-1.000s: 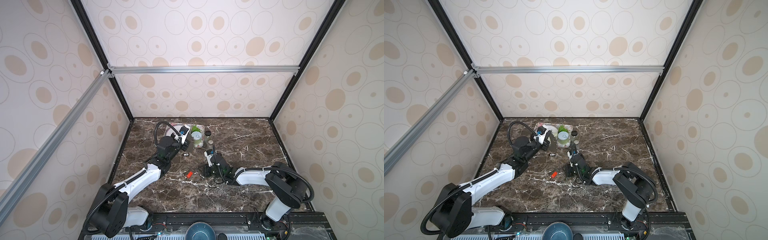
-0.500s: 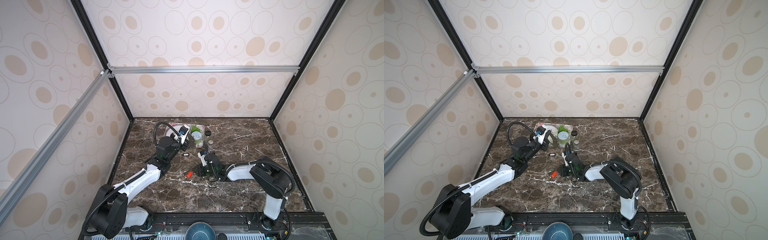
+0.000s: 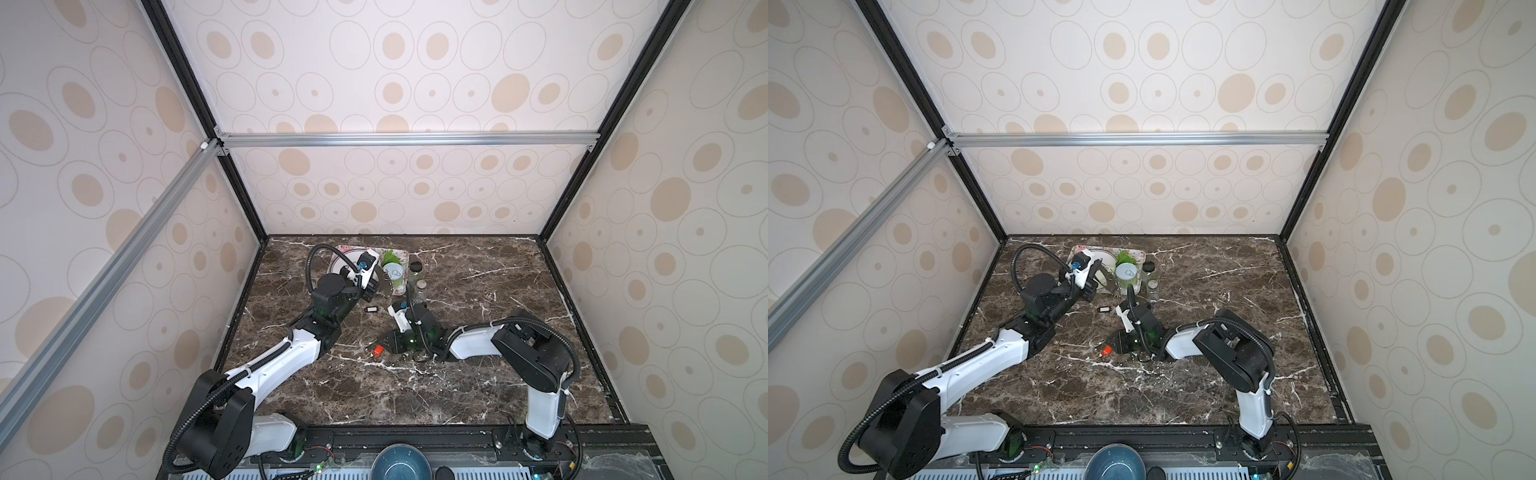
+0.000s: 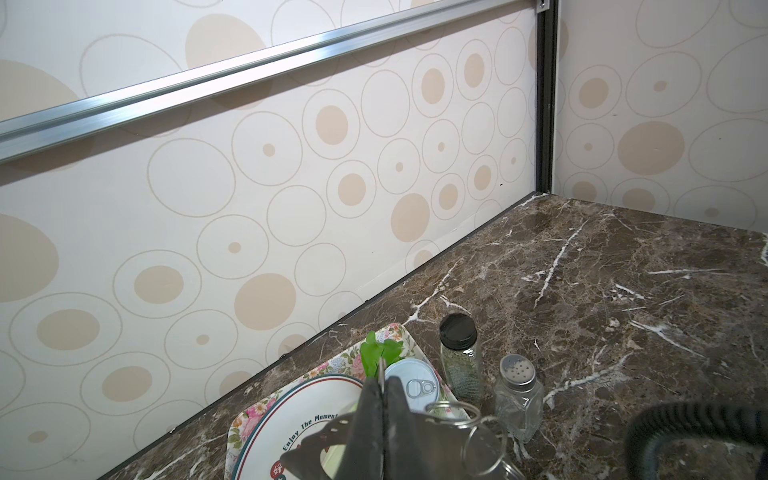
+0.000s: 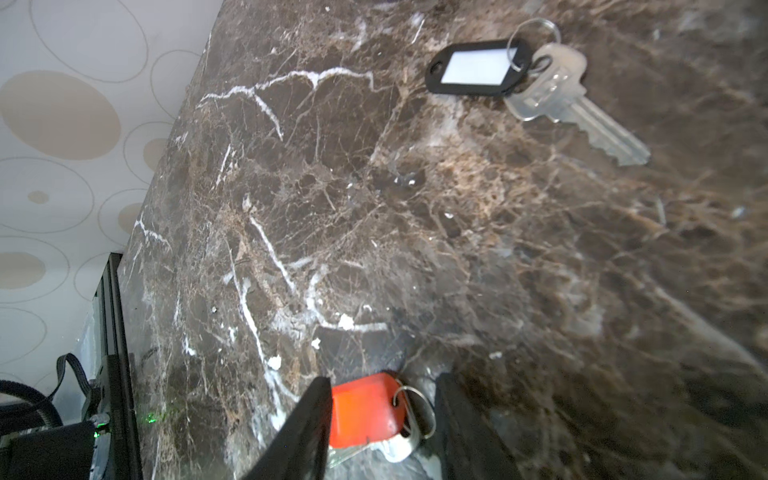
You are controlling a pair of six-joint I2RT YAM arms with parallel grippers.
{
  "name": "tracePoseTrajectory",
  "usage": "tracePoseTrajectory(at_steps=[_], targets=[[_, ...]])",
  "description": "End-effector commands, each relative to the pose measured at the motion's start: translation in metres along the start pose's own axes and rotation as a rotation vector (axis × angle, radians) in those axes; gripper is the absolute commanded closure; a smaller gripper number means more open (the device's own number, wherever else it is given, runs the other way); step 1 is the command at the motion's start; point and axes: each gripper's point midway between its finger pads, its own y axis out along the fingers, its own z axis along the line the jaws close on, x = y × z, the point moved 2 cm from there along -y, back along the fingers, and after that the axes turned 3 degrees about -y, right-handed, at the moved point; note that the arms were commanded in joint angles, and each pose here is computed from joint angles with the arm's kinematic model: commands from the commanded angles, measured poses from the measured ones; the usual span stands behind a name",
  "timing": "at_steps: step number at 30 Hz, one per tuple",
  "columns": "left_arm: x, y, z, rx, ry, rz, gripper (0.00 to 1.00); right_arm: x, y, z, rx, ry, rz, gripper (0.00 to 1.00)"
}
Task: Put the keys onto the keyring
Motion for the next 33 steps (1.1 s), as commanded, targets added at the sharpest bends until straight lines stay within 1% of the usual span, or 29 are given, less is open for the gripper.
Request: tracePoseTrajectory(at_steps=[1, 8, 17, 27, 33], targets=[[0.024, -0.005, 0.006, 0.019, 0.004, -0.078, 1.00, -0.016, 0.008, -0.009, -0.021, -0.049, 0.076, 0.56], [0.024, -0.005, 0.006, 0.020, 0.005, -0.079, 1.00, -0.019, 0.013, -0.012, -0.008, -0.084, 0.100, 0.55], [0.024, -0.005, 0.006, 0.018, 0.007, -0.078, 1.00, -0.026, 0.010, -0.001, 0.061, -0.132, 0.142, 0.56], [0.024, -0.005, 0.006, 0.018, 0.007, -0.078, 1.00, -0.031, 0.003, 0.002, 0.073, -0.154, 0.164, 0.58], [0.025, -0.006, 0.006, 0.018, 0.007, -0.081, 1.00, -0.037, -0.002, -0.005, 0.045, -0.161, 0.172, 0.58]])
